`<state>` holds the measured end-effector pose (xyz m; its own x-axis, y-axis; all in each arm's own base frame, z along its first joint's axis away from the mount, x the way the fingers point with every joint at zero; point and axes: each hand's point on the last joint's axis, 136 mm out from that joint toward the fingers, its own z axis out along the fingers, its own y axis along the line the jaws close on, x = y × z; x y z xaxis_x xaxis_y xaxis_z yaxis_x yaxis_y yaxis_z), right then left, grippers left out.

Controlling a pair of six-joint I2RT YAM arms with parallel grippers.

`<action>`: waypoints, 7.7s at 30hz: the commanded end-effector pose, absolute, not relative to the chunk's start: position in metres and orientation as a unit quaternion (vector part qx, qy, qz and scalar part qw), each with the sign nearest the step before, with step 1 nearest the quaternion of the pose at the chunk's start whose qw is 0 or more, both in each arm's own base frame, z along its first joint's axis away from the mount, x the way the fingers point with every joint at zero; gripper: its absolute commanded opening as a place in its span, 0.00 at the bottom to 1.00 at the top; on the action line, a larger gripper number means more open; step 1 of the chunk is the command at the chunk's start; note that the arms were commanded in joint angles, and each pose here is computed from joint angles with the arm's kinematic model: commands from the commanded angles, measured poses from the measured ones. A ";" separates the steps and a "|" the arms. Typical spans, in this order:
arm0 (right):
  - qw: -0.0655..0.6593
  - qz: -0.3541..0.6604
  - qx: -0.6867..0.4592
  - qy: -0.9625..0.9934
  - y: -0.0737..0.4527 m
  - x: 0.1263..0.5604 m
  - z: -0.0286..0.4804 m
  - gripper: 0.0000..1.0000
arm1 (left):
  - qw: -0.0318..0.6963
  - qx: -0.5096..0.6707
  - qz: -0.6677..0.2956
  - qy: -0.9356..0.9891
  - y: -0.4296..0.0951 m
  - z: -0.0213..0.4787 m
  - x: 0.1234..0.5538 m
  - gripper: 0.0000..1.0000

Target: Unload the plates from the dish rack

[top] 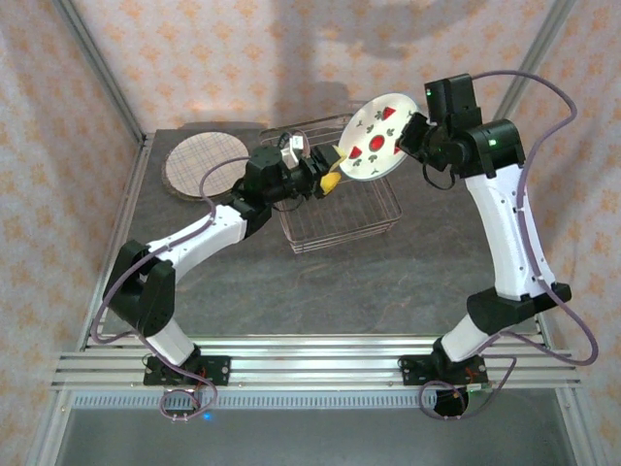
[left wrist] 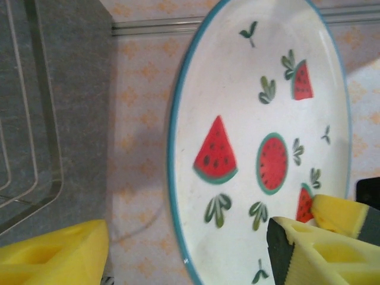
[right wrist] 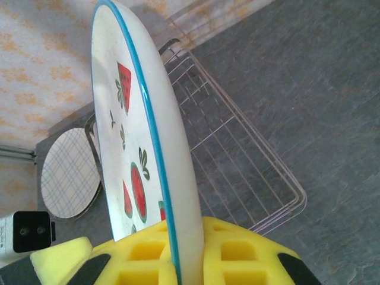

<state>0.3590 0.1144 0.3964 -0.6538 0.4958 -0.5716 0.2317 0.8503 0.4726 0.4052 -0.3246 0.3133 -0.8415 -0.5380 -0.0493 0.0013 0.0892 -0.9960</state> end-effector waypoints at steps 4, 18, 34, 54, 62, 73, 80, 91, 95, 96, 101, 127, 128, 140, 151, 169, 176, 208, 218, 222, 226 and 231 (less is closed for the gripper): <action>0.407 0.293 0.217 0.838 0.123 0.362 0.441 0.00 | 0.192 -0.160 -0.692 0.677 -0.341 0.344 0.403 0.55; 0.383 0.332 0.219 0.834 0.136 0.370 0.429 0.00 | 0.189 -0.163 -0.684 0.686 -0.343 0.339 0.405 0.34; 0.364 0.314 0.202 0.853 0.135 0.364 0.408 0.21 | 0.209 -0.165 -0.689 0.675 -0.332 0.353 0.395 0.00; 0.423 0.273 0.086 0.860 0.156 0.355 0.428 0.51 | 0.282 -0.224 -0.656 0.663 -0.227 0.367 0.373 0.00; 0.464 0.269 -0.031 0.844 0.204 0.348 0.437 0.51 | 0.320 -0.277 -0.610 0.670 -0.160 0.349 0.355 0.00; 0.518 0.295 -0.204 0.776 0.261 0.317 0.435 0.54 | 0.379 -0.353 -0.507 0.689 -0.101 0.300 0.315 0.00; 0.527 0.292 -0.269 0.751 0.278 0.301 0.424 0.56 | 0.401 -0.404 -0.427 0.703 -0.067 0.261 0.287 0.00; 0.513 0.301 -0.342 0.727 0.292 0.277 0.392 0.61 | 0.419 -0.472 -0.383 0.675 -0.037 0.202 0.277 0.00; 0.509 0.299 -0.347 0.729 0.292 0.275 0.384 0.61 | 0.416 -0.477 -0.375 0.677 -0.036 0.184 0.282 0.00; 0.508 0.299 -0.348 0.729 0.292 0.275 0.384 0.61 | 0.415 -0.479 -0.372 0.678 -0.035 0.179 0.283 0.00; 0.502 0.301 -0.351 0.731 0.293 0.273 0.379 0.61 | 0.404 -0.485 -0.371 0.681 -0.037 0.156 0.288 0.00; 0.484 0.307 -0.349 0.742 0.298 0.276 0.367 0.62 | 0.358 -0.480 -0.366 0.713 -0.052 0.102 0.301 0.00; 0.485 0.306 -0.348 0.742 0.298 0.277 0.368 0.62 | 0.357 -0.481 -0.364 0.713 -0.051 0.101 0.301 0.00; 0.478 0.308 -0.351 0.744 0.299 0.275 0.368 0.62 | 0.338 -0.487 -0.347 0.727 -0.051 0.081 0.297 0.00; 0.462 0.328 -0.380 0.732 0.304 0.263 0.365 0.62 | 0.310 -0.495 -0.308 0.751 -0.048 0.062 0.289 0.13; 0.457 0.321 -0.374 0.741 0.305 0.268 0.361 0.62 | 0.279 -0.499 -0.274 0.773 -0.047 0.046 0.283 0.45; 0.456 0.320 -0.370 0.744 0.305 0.270 0.360 0.62 | 0.263 -0.499 -0.258 0.784 -0.047 0.045 0.282 0.56; 0.476 0.207 -0.183 0.835 0.277 0.343 0.348 0.58 | 0.197 -0.496 -0.181 0.826 -0.043 0.049 0.273 0.66; 0.404 0.160 -0.090 0.896 0.292 0.410 0.313 0.47 | 0.224 -0.477 -0.187 0.829 -0.040 0.104 0.265 0.75; 0.367 0.162 -0.046 0.915 0.295 0.439 0.293 0.45 | 0.256 -0.447 -0.205 0.832 -0.042 0.143 0.267 0.76; 0.354 0.169 -0.038 0.919 0.305 0.459 0.279 0.45 | 0.294 -0.399 -0.239 0.835 -0.051 0.187 0.275 0.76; 0.343 0.158 -0.045 0.925 0.309 0.479 0.260 0.43 | 0.367 -0.320 -0.297 0.821 -0.066 0.257 0.286 0.76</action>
